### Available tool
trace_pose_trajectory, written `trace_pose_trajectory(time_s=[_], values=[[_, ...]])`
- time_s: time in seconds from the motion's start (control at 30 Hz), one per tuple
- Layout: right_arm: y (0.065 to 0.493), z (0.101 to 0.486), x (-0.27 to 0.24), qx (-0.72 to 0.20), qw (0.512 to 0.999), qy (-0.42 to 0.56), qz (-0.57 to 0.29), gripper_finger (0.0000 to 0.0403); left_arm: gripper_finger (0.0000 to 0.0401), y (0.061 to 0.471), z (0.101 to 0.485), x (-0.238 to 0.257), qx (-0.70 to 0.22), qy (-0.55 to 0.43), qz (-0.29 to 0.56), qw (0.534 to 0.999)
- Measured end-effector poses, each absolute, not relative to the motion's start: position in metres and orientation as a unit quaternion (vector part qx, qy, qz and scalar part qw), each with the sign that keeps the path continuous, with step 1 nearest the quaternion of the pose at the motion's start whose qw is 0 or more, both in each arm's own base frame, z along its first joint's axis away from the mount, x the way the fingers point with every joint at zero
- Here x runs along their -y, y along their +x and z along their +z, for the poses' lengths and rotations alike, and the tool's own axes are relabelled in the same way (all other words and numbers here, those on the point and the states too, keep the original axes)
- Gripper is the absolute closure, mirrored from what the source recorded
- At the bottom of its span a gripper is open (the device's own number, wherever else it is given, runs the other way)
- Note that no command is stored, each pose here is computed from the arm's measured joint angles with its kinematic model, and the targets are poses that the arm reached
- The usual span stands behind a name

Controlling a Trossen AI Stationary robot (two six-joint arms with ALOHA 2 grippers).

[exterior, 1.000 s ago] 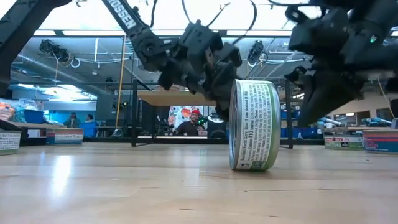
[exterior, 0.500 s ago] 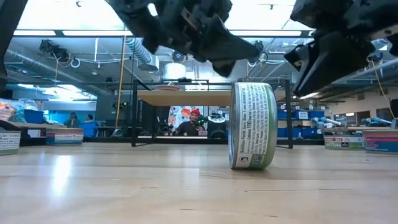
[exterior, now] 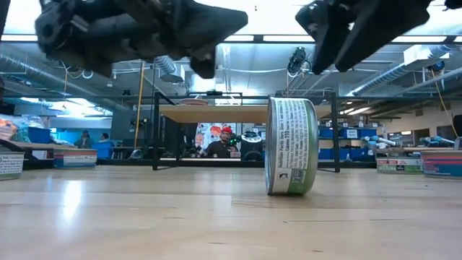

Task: Stack canned seafood by type on shelf
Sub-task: Put the center green tuna can on the shelf

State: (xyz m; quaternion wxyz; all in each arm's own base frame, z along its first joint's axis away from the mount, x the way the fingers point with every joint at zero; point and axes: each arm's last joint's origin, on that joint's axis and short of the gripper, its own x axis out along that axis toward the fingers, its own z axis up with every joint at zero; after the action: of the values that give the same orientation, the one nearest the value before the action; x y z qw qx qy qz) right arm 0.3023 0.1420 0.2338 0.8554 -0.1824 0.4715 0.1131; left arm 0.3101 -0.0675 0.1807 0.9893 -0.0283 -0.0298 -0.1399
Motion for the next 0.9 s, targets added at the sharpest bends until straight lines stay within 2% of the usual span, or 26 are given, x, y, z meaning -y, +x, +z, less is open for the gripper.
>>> trace_pose_trajectory(time_s=[0.3, 0.43, 0.7, 0.9], values=[[0.343, 0.240, -0.168, -0.548, 0.772, -0.280, 0.158, 0.0129, 0.0394, 0.301, 0.175, 0.083, 0.025, -0.016, -0.144, 0.989], [0.354, 0.237, -0.179, -0.563, 0.727, -0.339, 0.199, 0.0100, 0.0394, 0.298, 0.175, 0.092, 0.026, -0.006, -0.159, 0.987], [0.366, 0.217, -0.188, -0.554, 0.638, -0.475, 0.246, 0.0097, 0.0394, 0.287, 0.169, 0.096, 0.036, 0.013, -0.129, 0.991], [0.368, 0.217, -0.188, -0.536, 0.617, -0.521, 0.246, 0.0100, 0.0394, 0.257, 0.166, 0.085, 0.112, -0.023, -0.129, 0.985]])
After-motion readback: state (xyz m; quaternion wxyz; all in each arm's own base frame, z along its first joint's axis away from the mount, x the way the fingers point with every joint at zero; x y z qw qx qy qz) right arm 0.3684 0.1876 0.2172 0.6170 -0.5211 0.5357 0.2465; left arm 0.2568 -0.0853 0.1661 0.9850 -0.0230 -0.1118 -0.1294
